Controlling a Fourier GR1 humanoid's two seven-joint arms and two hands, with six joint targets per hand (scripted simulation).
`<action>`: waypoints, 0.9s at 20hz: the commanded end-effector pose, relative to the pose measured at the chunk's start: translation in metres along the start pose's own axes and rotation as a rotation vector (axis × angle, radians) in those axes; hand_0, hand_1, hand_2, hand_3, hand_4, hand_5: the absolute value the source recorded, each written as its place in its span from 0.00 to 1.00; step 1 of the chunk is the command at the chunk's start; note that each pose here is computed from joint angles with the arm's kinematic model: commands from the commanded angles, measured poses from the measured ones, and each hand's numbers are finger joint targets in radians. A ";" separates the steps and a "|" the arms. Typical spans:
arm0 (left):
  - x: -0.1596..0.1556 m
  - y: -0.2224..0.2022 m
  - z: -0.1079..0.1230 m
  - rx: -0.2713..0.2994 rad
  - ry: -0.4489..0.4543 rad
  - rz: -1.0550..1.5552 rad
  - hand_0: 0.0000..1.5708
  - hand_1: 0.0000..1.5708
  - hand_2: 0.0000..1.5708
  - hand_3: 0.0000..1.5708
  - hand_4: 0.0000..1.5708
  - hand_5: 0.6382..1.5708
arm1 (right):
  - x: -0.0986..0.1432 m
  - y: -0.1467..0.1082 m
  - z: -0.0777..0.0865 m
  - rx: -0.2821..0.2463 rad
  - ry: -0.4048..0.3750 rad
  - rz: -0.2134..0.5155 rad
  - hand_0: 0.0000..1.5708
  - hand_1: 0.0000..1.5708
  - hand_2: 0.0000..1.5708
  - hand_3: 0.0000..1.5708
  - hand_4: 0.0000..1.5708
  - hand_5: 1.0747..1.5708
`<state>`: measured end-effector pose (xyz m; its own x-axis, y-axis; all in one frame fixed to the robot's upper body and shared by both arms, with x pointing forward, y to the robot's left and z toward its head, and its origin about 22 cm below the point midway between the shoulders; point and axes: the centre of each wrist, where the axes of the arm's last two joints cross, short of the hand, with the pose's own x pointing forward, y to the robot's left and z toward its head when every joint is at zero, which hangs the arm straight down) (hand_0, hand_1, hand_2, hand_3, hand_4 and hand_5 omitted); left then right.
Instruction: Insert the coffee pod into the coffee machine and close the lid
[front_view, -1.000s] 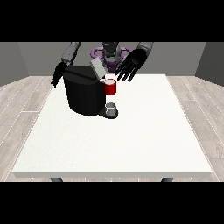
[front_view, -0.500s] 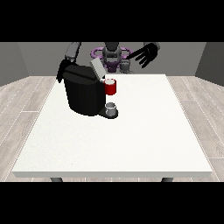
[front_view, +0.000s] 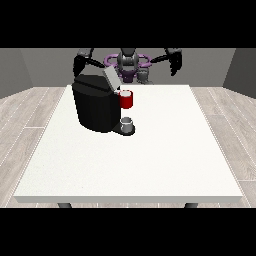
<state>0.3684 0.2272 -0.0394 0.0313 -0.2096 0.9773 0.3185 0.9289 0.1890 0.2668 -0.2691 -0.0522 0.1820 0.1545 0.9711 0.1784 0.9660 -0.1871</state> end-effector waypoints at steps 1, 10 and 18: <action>-0.029 -0.002 0.024 -0.003 0.068 0.076 0.00 0.00 0.00 0.00 0.25 1.00 | 0.037 0.022 -0.011 0.088 -0.044 -0.024 0.00 0.00 0.00 0.00 0.00 1.00; -0.023 0.009 0.042 0.042 0.039 0.088 0.00 0.00 0.00 0.00 0.26 1.00 | 0.087 -0.014 -0.030 0.170 -0.192 0.087 0.00 0.00 0.00 0.00 0.05 1.00; 0.004 -0.009 0.044 0.051 -0.065 0.084 0.00 0.00 0.00 0.00 0.24 1.00 | 0.110 -0.019 -0.056 0.143 -0.181 -0.029 0.00 0.00 0.00 0.00 0.00 1.00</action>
<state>0.3290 0.2313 -0.0441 0.0532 -0.1164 0.9918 0.2792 0.9553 0.0972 0.3287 -0.2721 0.0382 0.0339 0.1746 0.9841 0.0382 0.9837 -0.1758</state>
